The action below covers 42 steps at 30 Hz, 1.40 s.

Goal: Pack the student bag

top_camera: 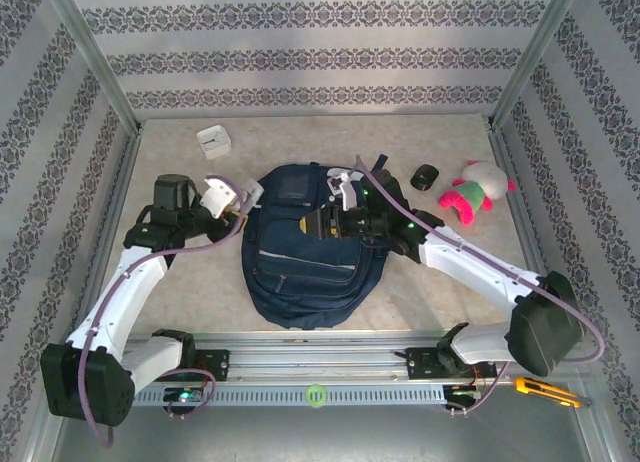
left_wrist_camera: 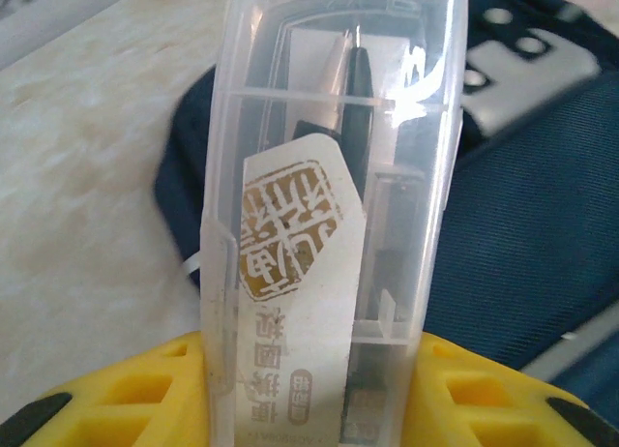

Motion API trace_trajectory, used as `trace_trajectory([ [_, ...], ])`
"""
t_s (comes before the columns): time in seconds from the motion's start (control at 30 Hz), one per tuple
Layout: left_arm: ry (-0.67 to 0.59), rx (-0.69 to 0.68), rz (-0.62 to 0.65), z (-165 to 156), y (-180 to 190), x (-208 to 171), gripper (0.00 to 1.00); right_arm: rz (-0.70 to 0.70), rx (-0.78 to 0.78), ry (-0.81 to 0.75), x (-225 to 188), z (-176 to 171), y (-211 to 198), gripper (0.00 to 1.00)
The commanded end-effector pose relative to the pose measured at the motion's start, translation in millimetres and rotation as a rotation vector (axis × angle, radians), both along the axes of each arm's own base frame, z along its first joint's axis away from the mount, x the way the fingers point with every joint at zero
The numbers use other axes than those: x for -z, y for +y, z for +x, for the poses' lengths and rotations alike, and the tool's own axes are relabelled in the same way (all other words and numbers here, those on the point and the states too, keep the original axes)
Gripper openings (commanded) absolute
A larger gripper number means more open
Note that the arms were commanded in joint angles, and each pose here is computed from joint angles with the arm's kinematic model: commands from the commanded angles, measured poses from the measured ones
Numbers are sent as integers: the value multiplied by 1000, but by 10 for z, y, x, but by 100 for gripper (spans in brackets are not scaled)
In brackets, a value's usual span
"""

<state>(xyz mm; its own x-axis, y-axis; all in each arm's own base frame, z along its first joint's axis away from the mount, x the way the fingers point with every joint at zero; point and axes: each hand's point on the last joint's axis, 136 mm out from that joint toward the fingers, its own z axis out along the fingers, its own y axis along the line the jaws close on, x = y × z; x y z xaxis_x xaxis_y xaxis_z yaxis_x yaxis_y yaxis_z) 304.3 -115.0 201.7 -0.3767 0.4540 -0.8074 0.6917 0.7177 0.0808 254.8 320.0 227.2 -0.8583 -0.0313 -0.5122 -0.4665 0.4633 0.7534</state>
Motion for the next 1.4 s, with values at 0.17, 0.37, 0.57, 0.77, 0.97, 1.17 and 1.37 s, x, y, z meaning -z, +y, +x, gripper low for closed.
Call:
trace_trajectory([
  [0.17,-12,262,48,-291,-450,83,20,53,-80,31,-164,2,370,65],
  [0.37,-14,325,82,-349,-575,110,20,67,-89,60,-131,73,500,58],
  [0.57,-31,377,102,-415,-698,59,20,55,-74,75,-49,120,513,30],
  [0.77,-41,363,103,-396,-777,-2,58,55,22,55,-76,184,210,10],
  [0.97,-41,461,169,-585,-1134,145,78,66,230,58,-106,84,-623,9],
  [1.17,2,589,225,-795,-1524,438,79,30,405,69,-100,-160,-1383,10],
  [1.37,8,635,265,-824,-1748,637,80,22,472,107,-40,-261,-1681,11],
])
